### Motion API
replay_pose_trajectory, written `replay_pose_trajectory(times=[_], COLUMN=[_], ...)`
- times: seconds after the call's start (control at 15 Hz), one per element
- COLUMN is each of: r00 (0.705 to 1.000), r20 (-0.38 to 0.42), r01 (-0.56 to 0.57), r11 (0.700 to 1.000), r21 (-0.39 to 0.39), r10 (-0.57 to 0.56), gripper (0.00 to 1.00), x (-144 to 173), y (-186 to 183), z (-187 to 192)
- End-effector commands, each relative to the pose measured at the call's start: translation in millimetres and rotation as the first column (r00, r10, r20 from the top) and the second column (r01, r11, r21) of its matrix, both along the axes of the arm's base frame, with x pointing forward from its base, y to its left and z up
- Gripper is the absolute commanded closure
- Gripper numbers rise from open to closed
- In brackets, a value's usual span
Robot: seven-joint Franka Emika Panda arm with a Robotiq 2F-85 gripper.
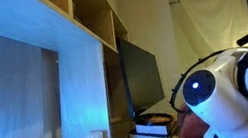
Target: Pick up the blue nail polish and place it upright
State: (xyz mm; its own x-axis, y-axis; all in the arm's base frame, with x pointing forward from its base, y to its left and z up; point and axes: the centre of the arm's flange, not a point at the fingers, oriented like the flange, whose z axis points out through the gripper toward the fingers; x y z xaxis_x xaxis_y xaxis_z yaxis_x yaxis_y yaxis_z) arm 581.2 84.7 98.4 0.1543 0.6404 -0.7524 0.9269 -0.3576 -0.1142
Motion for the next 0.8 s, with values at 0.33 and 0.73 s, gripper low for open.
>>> replay_pose_trajectory(times=[0.33,0.73], r00=[0.999,0.999], r20=[-0.03,-0.042], r01=[-0.004,0.007], r11=[0.964,0.971], r21=[0.266,0.24], r10=[0.013,0.003], gripper=[0.0,0.0], x=[-54.2,-42.6], y=[-3.9,-0.4], z=[32.6,19.6])
